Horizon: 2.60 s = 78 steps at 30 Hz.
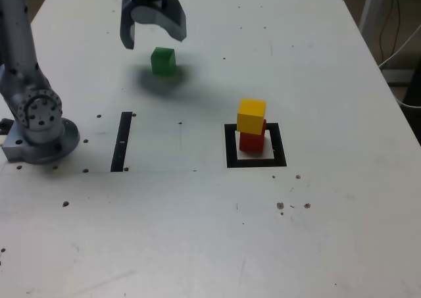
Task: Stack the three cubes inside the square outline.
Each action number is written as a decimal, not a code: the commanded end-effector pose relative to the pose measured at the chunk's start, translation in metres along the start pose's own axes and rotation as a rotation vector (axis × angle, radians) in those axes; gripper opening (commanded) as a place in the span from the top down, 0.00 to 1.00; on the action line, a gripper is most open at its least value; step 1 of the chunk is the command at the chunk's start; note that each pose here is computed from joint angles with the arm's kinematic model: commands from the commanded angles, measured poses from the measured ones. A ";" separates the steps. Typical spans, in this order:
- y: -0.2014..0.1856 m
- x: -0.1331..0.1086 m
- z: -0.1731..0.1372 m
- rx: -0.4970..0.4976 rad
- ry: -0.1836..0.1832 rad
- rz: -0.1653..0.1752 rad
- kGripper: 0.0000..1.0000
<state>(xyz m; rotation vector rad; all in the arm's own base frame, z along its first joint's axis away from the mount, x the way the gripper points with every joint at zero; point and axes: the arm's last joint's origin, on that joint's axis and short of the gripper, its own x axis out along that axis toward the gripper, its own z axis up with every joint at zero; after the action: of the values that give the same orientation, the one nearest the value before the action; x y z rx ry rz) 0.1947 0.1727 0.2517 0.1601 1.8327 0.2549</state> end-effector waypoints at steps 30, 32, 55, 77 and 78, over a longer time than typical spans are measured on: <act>-0.002 0.028 0.038 0.104 0.072 -0.095 0.37; -0.002 0.027 0.039 0.105 0.067 -0.091 0.38; 0.000 0.023 0.045 0.112 0.048 -0.074 0.72; -0.116 -0.159 0.038 0.371 -0.167 0.011 0.74; -0.122 -0.165 0.037 0.376 -0.188 -0.003 0.74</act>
<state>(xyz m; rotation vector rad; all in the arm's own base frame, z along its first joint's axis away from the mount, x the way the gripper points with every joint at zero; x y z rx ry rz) 0.2764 0.0507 0.3435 0.3597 1.7138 -0.0277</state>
